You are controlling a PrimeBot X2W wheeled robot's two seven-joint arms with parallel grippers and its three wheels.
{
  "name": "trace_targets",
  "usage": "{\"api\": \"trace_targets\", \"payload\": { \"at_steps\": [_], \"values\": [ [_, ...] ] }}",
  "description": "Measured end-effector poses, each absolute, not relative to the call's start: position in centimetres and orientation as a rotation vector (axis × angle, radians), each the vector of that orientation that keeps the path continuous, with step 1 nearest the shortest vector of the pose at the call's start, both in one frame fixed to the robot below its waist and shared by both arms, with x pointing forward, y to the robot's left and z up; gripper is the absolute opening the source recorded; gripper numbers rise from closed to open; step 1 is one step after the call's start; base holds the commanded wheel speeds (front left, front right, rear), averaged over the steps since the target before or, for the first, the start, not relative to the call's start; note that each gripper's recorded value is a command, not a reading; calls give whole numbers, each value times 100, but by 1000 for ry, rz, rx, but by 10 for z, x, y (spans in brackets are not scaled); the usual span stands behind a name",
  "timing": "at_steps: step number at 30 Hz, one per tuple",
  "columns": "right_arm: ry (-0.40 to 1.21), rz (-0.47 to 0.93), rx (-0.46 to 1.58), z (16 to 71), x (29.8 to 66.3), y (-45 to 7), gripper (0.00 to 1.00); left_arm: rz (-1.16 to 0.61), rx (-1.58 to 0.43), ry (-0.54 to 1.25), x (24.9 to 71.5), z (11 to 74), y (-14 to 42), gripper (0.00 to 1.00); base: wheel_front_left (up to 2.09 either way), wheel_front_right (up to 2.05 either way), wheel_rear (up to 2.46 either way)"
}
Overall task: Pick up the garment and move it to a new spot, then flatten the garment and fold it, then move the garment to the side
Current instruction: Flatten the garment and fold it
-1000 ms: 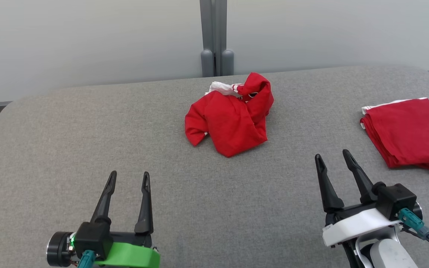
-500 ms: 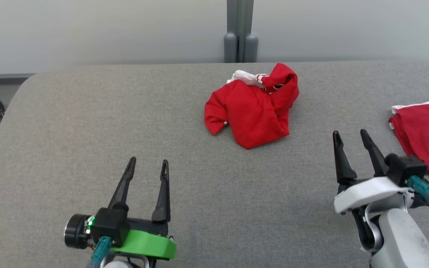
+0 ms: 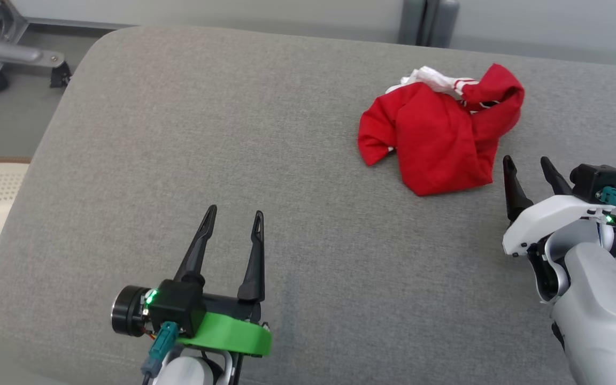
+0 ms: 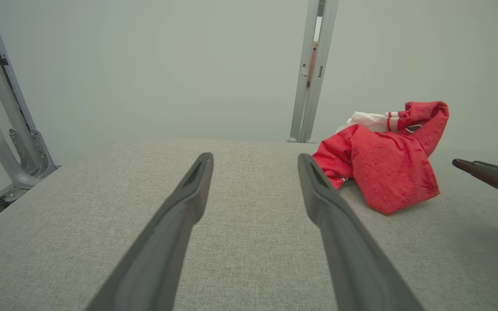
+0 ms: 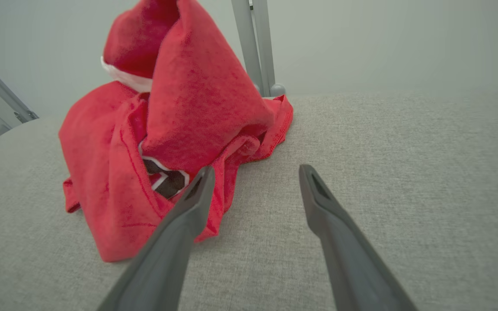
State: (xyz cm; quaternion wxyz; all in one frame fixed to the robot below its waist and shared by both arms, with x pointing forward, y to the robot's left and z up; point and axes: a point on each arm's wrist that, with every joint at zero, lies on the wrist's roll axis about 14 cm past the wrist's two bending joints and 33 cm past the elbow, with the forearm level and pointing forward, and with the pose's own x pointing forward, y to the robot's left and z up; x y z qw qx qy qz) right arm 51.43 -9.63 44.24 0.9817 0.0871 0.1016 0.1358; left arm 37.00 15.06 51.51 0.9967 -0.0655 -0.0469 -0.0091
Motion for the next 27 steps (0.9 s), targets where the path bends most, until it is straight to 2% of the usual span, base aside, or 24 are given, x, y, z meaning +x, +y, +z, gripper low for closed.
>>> {"api": "trace_targets", "payload": {
  "at_steps": [10, 12, 21, 27],
  "values": [
    [352, 346, 160, 400, 531, -64, 100, 63, -114, -54, 366, 503, 173, 100, 0, 0, 0],
    [393, 360, 138, 388, 529, -62, 0, 71, -110, -49, 367, 502, 175, 100, 0, 0, 0],
    [318, 353, 139, 409, 534, -67, 0, 72, -116, -50, 366, 502, 175, 100, 0, 0, 0],
    [148, 337, 120, 468, 541, -87, 0, 46, -137, -73, 361, 509, 168, 100, 0, 0, 0]
  ]
}}
